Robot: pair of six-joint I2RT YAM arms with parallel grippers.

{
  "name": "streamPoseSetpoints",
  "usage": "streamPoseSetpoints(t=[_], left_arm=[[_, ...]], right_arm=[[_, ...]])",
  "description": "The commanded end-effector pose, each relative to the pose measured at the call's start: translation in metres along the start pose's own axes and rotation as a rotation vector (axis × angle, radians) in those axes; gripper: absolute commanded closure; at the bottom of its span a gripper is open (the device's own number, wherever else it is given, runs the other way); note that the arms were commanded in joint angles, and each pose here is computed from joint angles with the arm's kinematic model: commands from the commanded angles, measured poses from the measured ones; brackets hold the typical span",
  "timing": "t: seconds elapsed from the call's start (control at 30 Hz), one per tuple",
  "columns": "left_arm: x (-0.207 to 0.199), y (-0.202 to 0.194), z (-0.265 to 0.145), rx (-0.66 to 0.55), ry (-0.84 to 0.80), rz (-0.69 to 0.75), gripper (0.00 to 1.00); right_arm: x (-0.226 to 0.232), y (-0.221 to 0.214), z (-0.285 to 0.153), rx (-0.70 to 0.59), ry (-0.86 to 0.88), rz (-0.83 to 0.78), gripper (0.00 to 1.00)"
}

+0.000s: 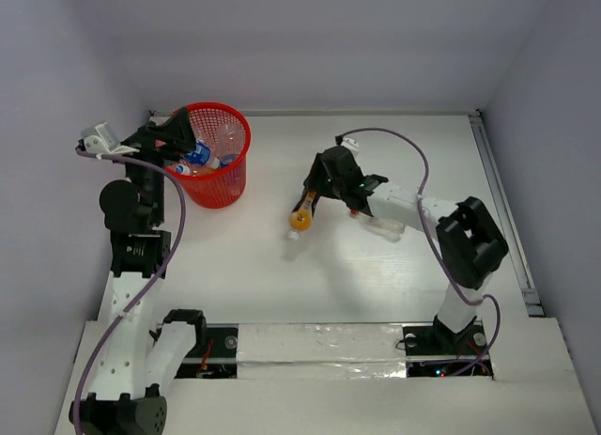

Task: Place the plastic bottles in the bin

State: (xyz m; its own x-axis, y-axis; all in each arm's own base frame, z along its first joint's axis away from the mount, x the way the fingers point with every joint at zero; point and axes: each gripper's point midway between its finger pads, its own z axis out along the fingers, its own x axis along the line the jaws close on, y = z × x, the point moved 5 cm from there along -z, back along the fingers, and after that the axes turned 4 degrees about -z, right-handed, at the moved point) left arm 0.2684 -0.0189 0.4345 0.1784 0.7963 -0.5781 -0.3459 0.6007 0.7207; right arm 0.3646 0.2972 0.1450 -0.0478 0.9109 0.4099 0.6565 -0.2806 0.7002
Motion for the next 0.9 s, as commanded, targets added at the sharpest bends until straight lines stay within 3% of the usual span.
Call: streamPoseSetpoints(t=[0.0, 0.2, 0.3, 0.33, 0.4, 0.43, 0.53, 0.73, 0.87], left_arm=[[-0.005, -0.021, -0.023, 0.167, -0.059, 0.005, 0.07], [-0.013, -0.015, -0.046, 0.272, -0.079, 0.089, 0.12], [-0.036, 0.011, -0.052, 0.242, -0.143, 0.101, 0.22], [-0.046, 0.023, -0.054, 0.215, -0.172, 0.104, 0.3], [-0.056, 0.035, -0.062, 0.187, -0.207, 0.099, 0.48], [-0.061, 0.039, -0.065, 0.183, -0.227, 0.087, 0.65], [-0.068, 0.032, -0.069, 0.218, -0.271, 0.066, 0.87], [-0.06, 0.012, -0.071, 0.264, -0.263, 0.048, 0.96], [-0.06, 0.006, -0.072, 0.281, -0.27, 0.047, 0.96]], right_arm=[[0.037, 0.059, -0.05, -0.224, 0.141, 0.02, 0.58], [0.098, 0.123, -0.12, -0.454, 0.264, -0.015, 0.58], [0.138, 0.153, -0.134, -0.555, 0.307, -0.041, 0.58], [0.159, 0.175, -0.152, -0.607, 0.357, -0.022, 0.57], [0.178, 0.176, -0.132, -0.615, 0.358, -0.043, 0.57], [0.185, 0.183, -0.129, -0.638, 0.361, -0.041, 0.57], [0.215, 0.202, -0.117, -0.701, 0.386, -0.052, 0.57], [0.256, 0.223, -0.094, -0.874, 0.394, -0.124, 0.57], [0.261, 0.226, -0.074, -1.014, 0.38, -0.177, 0.56]])
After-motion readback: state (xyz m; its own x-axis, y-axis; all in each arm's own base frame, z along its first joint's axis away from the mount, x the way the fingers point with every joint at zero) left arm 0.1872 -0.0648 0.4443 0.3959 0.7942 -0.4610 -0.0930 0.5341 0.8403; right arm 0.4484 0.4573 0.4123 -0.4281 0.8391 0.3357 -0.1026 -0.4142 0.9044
